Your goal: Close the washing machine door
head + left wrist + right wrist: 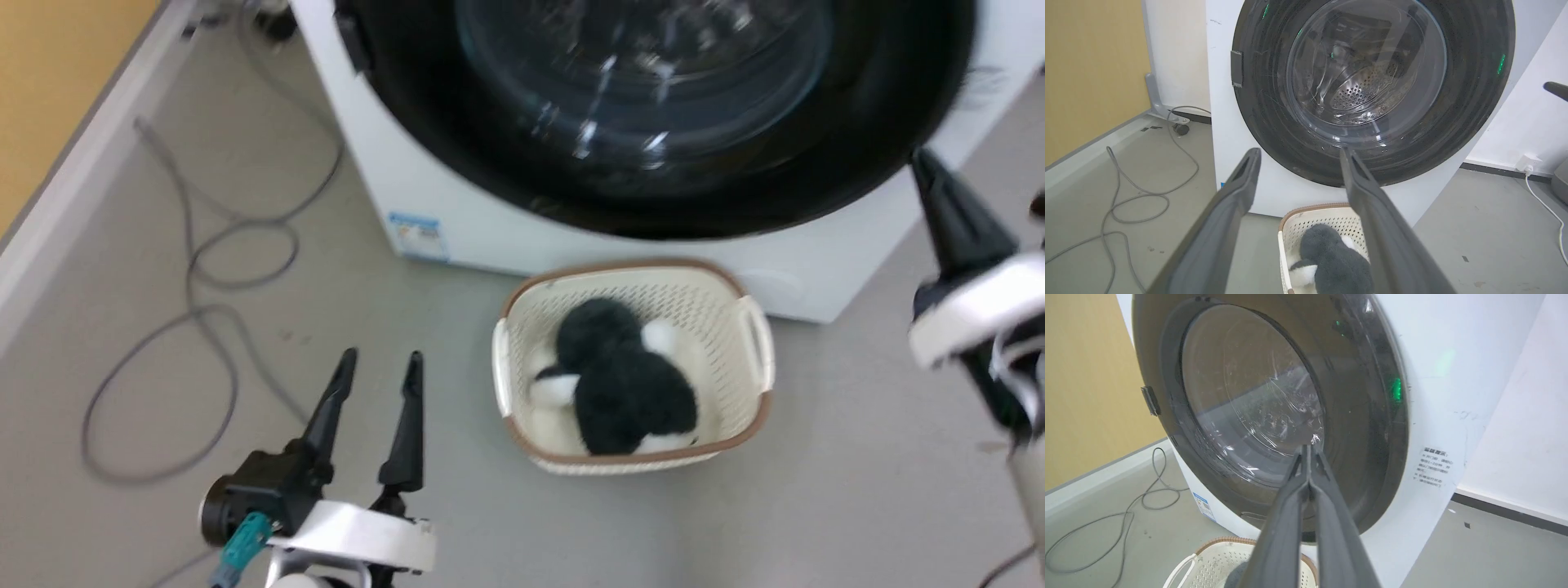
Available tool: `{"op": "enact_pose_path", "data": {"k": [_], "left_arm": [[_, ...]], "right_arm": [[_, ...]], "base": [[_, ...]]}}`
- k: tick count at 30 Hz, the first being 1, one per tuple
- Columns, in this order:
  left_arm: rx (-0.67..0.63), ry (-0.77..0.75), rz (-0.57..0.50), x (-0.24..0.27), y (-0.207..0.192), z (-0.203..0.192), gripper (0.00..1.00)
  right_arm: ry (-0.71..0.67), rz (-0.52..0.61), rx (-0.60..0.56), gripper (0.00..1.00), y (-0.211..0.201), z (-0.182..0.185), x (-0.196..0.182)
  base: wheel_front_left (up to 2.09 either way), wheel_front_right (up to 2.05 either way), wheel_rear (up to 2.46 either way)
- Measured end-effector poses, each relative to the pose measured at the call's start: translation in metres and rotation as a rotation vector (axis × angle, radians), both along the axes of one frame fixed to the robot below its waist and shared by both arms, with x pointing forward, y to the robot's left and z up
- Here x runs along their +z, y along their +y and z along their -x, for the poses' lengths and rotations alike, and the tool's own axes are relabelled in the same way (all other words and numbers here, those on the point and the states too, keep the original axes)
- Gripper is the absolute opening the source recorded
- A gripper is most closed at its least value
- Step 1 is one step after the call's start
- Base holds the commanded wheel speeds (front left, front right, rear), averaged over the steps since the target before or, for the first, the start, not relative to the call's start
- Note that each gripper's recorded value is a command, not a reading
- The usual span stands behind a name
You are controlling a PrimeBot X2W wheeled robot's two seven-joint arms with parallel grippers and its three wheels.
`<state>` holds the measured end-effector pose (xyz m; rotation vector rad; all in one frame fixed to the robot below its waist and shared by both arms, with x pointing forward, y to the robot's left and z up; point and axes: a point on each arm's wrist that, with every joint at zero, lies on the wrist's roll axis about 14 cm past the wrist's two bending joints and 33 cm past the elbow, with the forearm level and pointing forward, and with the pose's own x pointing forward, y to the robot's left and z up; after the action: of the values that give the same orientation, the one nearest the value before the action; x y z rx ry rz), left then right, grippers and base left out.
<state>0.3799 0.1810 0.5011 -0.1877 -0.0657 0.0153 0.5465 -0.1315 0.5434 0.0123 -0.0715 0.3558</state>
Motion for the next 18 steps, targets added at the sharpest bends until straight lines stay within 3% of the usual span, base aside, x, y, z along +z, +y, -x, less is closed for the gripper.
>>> {"op": "enact_pose_path", "data": {"k": [8,18], "left_arm": [[-0.013,-0.052,0.014,0.016,-0.006,0.008,1.00],[-0.040,-0.066,0.018,0.021,-0.016,0.015,1.00]], "right_arm": [[-0.091,-0.017,-0.108,0.00,-0.043,0.076,0.023],[-0.114,-0.060,-0.250,0.00,-0.063,0.157,0.020]], "base": [[0.00,0.00,0.00],[0.00,0.00,0.00]]}}
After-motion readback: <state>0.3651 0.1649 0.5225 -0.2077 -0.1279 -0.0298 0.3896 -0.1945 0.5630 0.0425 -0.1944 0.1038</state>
